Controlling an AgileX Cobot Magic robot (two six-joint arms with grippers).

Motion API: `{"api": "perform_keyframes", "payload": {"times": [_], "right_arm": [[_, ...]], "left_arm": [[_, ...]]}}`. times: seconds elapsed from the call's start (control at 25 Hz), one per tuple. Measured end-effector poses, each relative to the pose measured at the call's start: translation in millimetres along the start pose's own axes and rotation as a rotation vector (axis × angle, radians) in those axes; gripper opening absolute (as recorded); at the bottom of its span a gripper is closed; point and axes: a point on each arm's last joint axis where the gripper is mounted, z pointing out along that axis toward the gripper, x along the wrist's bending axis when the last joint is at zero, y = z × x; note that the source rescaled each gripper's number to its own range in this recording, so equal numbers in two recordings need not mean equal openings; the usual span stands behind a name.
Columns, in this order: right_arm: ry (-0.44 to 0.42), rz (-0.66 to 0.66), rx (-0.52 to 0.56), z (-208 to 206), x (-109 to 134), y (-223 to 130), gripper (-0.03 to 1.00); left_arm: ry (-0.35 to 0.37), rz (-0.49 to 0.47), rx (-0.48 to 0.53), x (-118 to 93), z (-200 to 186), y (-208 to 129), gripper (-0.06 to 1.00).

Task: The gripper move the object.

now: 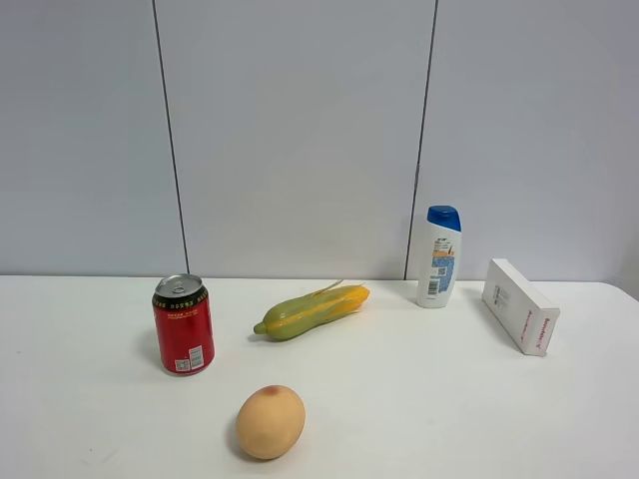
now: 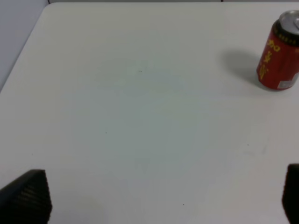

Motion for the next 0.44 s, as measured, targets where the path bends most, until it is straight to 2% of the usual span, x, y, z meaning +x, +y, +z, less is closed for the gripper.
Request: {"api": "perform_keyframes", "payload": {"times": [0.44], "right_arm": [[0.000, 0.000, 0.000, 0.0, 0.0, 0.0, 0.94]], "left_arm": [[0.000, 0.000, 0.000, 0.0, 0.0, 0.0, 1.00]]}}
